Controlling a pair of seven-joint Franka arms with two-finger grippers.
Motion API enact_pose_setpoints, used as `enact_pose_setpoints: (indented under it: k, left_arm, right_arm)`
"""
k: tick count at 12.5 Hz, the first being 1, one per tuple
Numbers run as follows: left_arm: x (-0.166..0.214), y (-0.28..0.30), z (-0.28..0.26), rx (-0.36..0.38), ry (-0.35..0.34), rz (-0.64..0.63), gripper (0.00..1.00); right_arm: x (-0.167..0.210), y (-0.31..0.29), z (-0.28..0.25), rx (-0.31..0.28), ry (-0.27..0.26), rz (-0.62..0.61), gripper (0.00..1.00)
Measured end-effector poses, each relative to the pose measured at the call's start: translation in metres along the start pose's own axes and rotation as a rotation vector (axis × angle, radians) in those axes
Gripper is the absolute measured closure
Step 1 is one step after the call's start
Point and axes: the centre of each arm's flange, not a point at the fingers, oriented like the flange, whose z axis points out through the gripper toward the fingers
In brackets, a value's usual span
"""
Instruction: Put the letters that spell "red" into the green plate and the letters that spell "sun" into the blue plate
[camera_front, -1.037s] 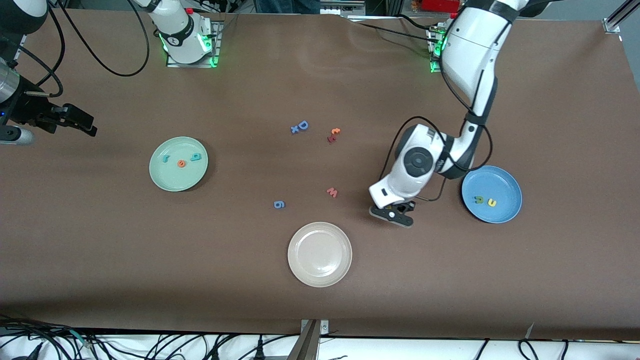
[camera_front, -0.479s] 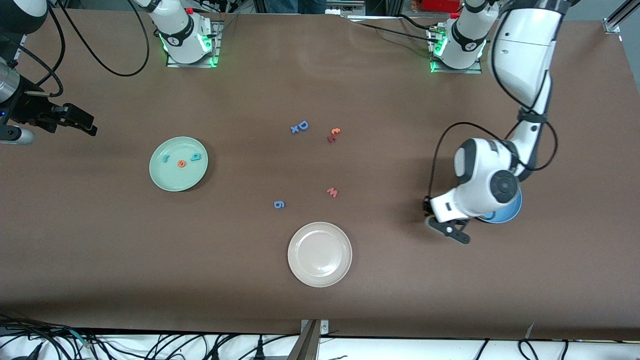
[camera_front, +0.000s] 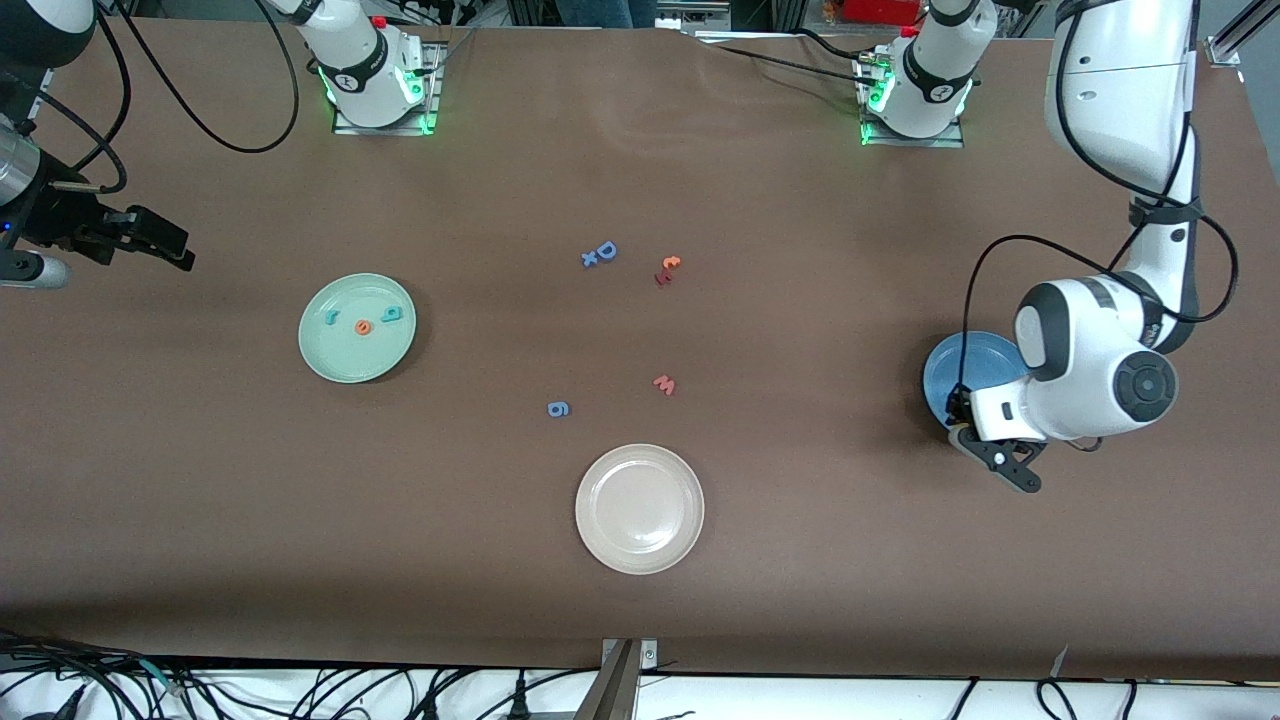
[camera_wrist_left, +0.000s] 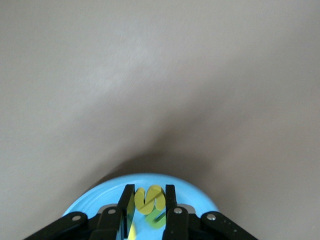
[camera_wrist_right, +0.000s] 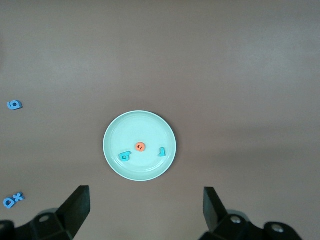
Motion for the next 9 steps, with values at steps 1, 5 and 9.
enact_pose_setpoints:
  k: [1,5,9]
  left_arm:
    - [-0.008,-0.009,0.002,0.001,-0.009,0.02,0.71]
    - [-0.037,-0.032,0.025,-0.017,-0.058,0.014,0.67]
    - [-0.033,-0.031,0.023,-0.014,-0.054,0.02,0.3]
  right_arm:
    - [0.0,0.0,0.0,0.0,0.0,0.0,0.0]
    - [0.0,0.0,0.0,0.0,-0.002,0.0,0.0]
    - [0.0,0.0,0.0,0.0,-0.004,0.0,0.0]
